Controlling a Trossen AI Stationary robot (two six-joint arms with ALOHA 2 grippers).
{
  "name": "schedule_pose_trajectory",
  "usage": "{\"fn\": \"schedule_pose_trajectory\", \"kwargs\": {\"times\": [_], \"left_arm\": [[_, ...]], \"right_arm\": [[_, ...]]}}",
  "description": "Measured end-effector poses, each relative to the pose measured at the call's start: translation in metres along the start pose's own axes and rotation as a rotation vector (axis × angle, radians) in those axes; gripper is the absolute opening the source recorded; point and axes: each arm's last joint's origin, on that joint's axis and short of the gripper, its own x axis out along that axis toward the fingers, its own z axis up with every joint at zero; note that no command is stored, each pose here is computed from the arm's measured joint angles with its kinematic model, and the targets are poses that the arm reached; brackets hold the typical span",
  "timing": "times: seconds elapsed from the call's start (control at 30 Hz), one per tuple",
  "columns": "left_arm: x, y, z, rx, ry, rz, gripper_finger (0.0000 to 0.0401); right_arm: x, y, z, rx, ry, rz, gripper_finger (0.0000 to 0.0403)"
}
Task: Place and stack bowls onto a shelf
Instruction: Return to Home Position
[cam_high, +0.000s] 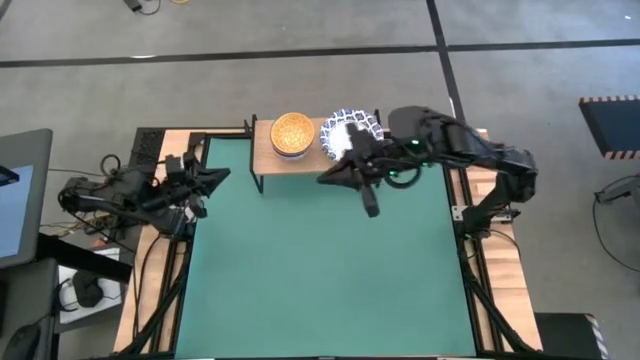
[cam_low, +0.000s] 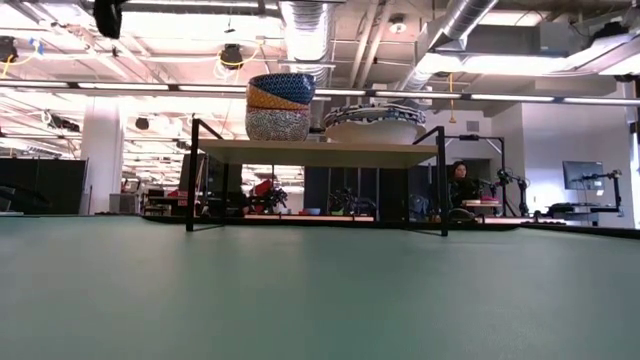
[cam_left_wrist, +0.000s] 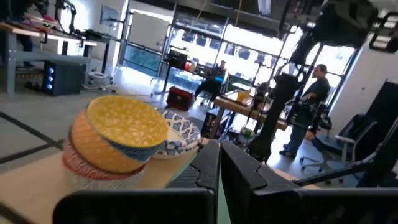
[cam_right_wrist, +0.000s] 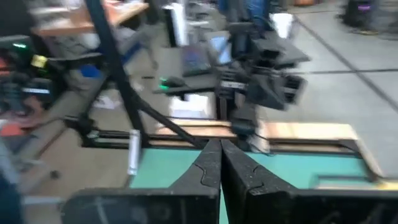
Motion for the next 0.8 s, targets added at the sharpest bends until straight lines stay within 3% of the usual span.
{"fn": "schedule_pose_trajectory", "kwargs": {"times": [0.13,0.23,0.43,0.67,0.8], "left_arm": [[-0.003,0.004,-0.009,0.002,0.054,-0.004,0.0000],[0.001,0.004,-0.026,-0.019,0.057,-0.018,0.0000],[0.006,0.007,-0.056,-0.067,-0.007,-0.043,0.0000],[0.006,0.006,-0.059,0.114,0.007,-0.087,0.0000],[0.005,0.006,-0.060,0.150,0.017,-0.120,0.0000]], "right_arm": [[-0.017,0.007,-0.005,-0.002,0.071,-0.112,0.0025],[-0.017,0.008,-0.020,0.018,0.082,-0.120,0.0018],[-0.030,0.003,-0.066,0.115,-0.080,-0.111,0.0023],[-0.079,0.003,-0.132,0.113,-0.195,-0.102,0.0019],[-0.100,0.005,-0.170,0.126,-0.191,-0.128,0.0019]]}}
